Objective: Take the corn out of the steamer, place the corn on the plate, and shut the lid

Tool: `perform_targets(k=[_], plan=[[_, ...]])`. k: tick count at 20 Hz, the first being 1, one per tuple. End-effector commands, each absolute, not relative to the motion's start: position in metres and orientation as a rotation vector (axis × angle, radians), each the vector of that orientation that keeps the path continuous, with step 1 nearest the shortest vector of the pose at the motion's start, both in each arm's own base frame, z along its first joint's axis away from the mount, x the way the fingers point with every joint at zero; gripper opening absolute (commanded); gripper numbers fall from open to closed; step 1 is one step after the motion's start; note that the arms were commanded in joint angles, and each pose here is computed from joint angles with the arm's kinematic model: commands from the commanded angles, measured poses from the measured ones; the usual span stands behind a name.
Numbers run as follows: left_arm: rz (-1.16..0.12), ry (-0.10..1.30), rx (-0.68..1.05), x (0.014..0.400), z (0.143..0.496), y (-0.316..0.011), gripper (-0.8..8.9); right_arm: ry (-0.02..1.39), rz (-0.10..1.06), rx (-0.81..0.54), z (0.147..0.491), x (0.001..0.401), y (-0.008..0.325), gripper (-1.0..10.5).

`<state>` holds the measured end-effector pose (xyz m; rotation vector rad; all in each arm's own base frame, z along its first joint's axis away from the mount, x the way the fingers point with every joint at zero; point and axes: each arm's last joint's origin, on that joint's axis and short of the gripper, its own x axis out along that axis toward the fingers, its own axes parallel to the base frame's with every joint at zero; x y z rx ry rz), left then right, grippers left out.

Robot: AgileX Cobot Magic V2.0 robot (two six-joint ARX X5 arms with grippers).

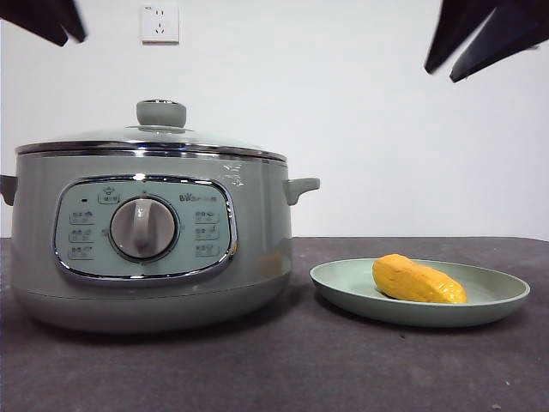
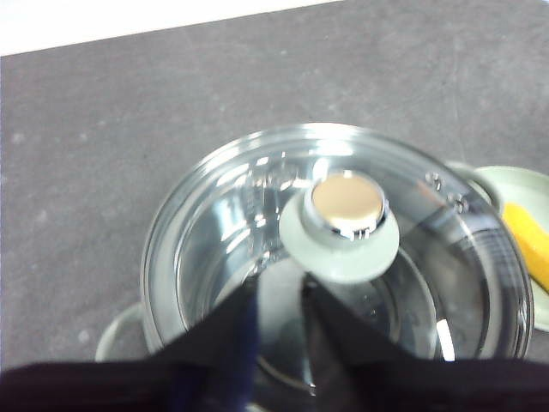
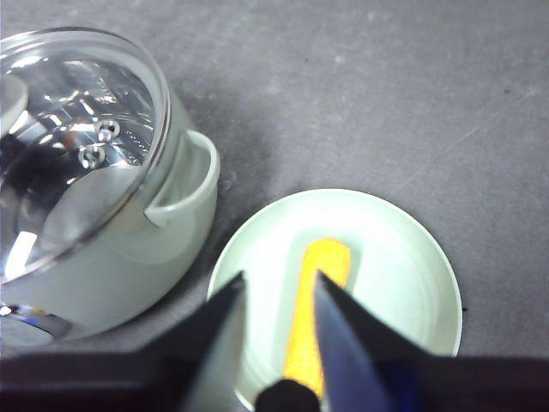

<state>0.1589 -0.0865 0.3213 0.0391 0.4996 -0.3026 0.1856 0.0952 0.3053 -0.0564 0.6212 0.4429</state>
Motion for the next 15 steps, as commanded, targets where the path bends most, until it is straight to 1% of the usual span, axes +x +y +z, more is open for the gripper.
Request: perform_targets(k=[1, 4, 7, 9, 11, 15], plan=[[-0.327, 0.474, 0.049, 0.147, 0.307, -0.085, -0.08, 0.588, 0.394, -0.058, 0.278, 0.17, 0.092, -0.2], [-0.333, 0.425, 0.049, 0.125, 0.279, -0.077, -0.08, 0.499, 0.368, -0.016, 0.246, 0.146, 0.085, -0.2], [-0.366, 0.367, 0.031, 0.105, 0.257, -0.069, -0.08, 0.472, 0.361, 0.049, 0.226, 0.133, 0.079, -0.2], [-0.369, 0.356, 0.026, 0.098, 0.252, -0.064, -0.08, 0.476, 0.324, 0.042, 0.225, 0.133, 0.077, 0.0], [-0.371, 0.381, 0.037, 0.096, 0.25, -0.062, -0.03, 0.468, 0.283, 0.033, 0.225, 0.134, 0.076, 0.0], [-0.367, 0.433, 0.062, 0.095, 0.245, -0.062, -0.03, 0.467, 0.286, 0.034, 0.225, 0.134, 0.076, 0.0]])
